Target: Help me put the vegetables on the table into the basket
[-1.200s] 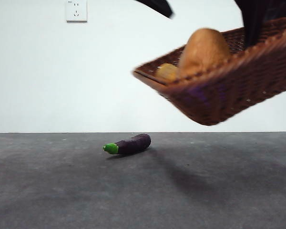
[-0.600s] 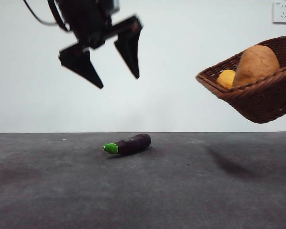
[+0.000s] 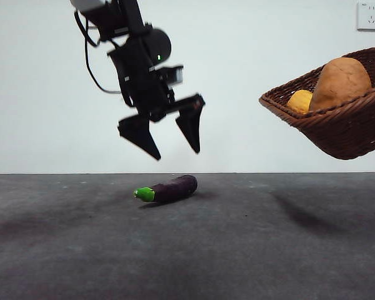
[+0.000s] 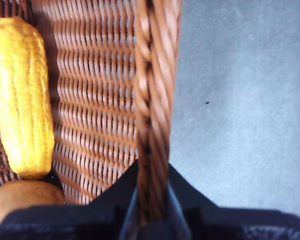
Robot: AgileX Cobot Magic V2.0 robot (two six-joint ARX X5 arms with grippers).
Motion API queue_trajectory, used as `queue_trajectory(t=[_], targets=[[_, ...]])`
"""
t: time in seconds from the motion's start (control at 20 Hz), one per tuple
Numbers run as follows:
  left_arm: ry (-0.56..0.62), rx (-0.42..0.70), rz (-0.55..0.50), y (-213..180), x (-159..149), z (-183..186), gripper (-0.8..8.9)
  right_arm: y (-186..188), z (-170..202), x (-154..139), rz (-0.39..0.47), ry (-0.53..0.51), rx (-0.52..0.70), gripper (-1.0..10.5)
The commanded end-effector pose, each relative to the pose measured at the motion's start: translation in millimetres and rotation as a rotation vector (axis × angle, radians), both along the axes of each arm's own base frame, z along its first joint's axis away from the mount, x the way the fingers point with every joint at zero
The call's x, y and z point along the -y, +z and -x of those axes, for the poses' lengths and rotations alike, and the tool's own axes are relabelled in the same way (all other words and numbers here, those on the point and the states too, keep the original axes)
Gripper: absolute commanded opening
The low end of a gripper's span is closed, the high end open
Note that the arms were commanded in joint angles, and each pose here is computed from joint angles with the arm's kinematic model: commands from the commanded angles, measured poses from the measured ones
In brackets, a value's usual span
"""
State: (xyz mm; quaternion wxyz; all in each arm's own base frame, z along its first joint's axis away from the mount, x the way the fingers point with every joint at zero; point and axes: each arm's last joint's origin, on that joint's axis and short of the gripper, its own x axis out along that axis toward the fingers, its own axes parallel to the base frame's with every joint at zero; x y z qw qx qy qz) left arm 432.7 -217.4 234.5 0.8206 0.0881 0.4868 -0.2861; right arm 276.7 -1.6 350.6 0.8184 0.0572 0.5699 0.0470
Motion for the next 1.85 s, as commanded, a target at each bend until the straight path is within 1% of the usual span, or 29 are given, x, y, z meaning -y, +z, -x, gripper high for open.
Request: queue_trajectory(t=[0.05,0.2,0.3,0.5,0.65,0.8,0.9,0.95,1.0,1.05,1.15,1.2,1.25,1.3,1.35,1.45,1.5,1.55,1.7,1.8,1.85], targets=[[-0.008,-0.039,-0.023,-19,-2,-5,5.29,-3,0,0,-0.004,0.024,-0.016,-0.1],[-0.025,-0.063,-0.046,-32,-1,-8,5.23,-3,0,0,-0.009,0.028,-0.017,-0.1],[-0.026,-0.080,-0.053,-41,0,-9,4.63,-3,0,0,-0.009,0.029,-0.016,-0.1],[-0.027,-0.100,-0.069,-53,2,-10,4.63,-4,0,0,-0.008,0.032,-0.018,-0.1],[-0.020,-0.096,-0.075,-53,2,-10,4.62,-4,0,0,-0.008,0.032,-0.017,-0.1],[-0.005,-0.108,-0.119,-57,0,-10,4.62,-4,0,0,-0.008,0.032,-0.018,-0.1],[-0.006,-0.113,-0.123,-58,0,-10,4.62,-4,0,0,-0.008,0.033,-0.018,-0.1],[-0.006,-0.113,-0.122,-58,0,-10,4.43,-4,0,0,-0.008,0.032,-0.019,-0.1],[-0.005,-0.118,-0.125,-58,0,-9,3.84,-4,0,0,-0.008,0.032,-0.020,-0.1],[-0.006,-0.122,-0.127,-59,-1,-9,3.47,-4,0,0,-0.008,0.032,-0.020,-0.1],[-0.006,-0.123,-0.127,-59,-1,-9,3.39,-4,0,0,-0.008,0.032,-0.022,-0.1],[-0.007,-0.123,-0.128,-59,0,-9,3.02,-4,0,0,-0.008,0.032,-0.022,-0.1],[-0.007,-0.125,-0.128,-59,0,-8,2.20,-4,0,0,-0.008,0.032,-0.022,-0.1],[-0.007,-0.129,-0.129,-59,0,-8,1.65,-4,1,0,-0.008,0.032,-0.025,-0.1],[-0.007,-0.134,-0.131,-60,0,-8,1.33,-4,1,0,-0.009,0.032,-0.029,-0.1],[-0.010,-0.136,-0.133,-60,0,-7,1.06,-4,2,0,-0.009,0.033,-0.038,-0.1],[-0.011,-0.136,-0.133,-60,1,-7,0.50,-4,2,0,-0.008,0.034,-0.040,-0.1],[-0.011,-0.136,-0.133,-60,1,-7,0.18,-4,2,0,-0.008,0.035,-0.040,-0.1],[0.004,-0.156,-0.115,-55,0,-5,0.18,-4,2,0,-0.008,0.035,-0.038,-0.1],[0.049,-0.199,-0.025,-41,-6,-3,0.18,-4,1,0,-0.009,0.029,-0.033,-0.1],[0.068,-0.217,0.049,-29,-9,-2,0.18,-4,0,0,-0.011,0.024,-0.025,-0.1]])
